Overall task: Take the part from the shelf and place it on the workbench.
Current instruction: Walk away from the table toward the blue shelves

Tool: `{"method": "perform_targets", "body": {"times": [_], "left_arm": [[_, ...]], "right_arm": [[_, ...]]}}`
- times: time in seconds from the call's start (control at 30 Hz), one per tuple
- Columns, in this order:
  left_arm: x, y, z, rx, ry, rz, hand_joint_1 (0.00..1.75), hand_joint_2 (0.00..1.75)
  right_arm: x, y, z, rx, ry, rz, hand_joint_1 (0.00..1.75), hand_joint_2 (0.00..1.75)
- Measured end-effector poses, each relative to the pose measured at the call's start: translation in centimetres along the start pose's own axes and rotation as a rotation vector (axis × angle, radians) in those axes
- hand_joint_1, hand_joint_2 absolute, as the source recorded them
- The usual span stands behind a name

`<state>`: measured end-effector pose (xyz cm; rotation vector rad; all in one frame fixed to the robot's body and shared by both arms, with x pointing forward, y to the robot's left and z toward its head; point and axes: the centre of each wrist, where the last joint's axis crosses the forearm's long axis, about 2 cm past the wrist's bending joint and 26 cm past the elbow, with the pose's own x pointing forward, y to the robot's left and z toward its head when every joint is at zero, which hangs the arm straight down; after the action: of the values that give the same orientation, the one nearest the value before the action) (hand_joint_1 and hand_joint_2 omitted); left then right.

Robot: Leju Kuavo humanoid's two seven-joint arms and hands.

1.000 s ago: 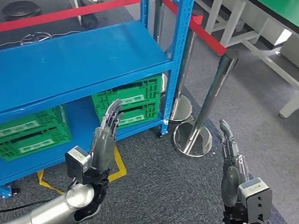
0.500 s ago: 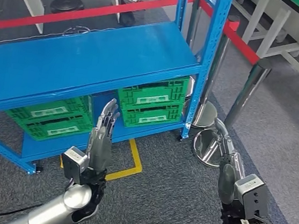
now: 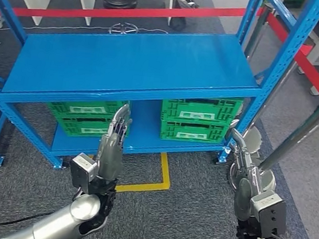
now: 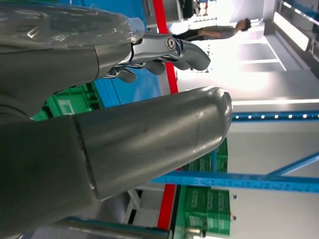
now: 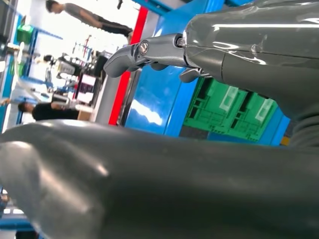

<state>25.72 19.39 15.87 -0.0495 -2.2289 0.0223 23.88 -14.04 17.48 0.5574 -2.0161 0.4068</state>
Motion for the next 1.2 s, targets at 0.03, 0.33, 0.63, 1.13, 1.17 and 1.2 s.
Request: {"method": "perform_targets", "body": {"times": [0.03, 0.33, 0.63, 1.13, 1.17, 1.2], "left_arm": [[0.01, 0.00, -0.10, 0.000, -0.002, 0.000, 0.00, 0.00], [0.08, 0.10, -0.71, -0.002, -0.017, -0.001, 0.00, 0.00], [0.11, 0.08, -0.67, -0.003, -0.016, -0.009, 0.00, 0.00], [0.17, -0.15, -0.36, 0.001, -0.007, -0.008, 0.00, 0.00], [0.17, -0.14, -0.33, 0.002, -0.006, -0.008, 0.00, 0.00], [0.16, -0.11, -0.27, 0.003, -0.004, -0.010, 0.00, 0.00]], "right_arm": [[-0.01, -0.02, 0.01, -0.002, 0.000, 0.002, 0.00, 0.00], [0.02, 0.17, -0.08, -0.005, -0.002, -0.003, 0.00, 0.00], [0.00, 0.25, -0.04, 0.001, -0.001, -0.008, 0.00, 0.00], [-0.17, 0.25, 0.09, 0.000, 0.005, -0.011, 0.00, 0.00], [-0.17, 0.26, 0.09, 0.001, 0.005, -0.012, 0.00, 0.00], [-0.16, 0.27, 0.06, 0.001, 0.005, -0.012, 0.00, 0.00]]}}
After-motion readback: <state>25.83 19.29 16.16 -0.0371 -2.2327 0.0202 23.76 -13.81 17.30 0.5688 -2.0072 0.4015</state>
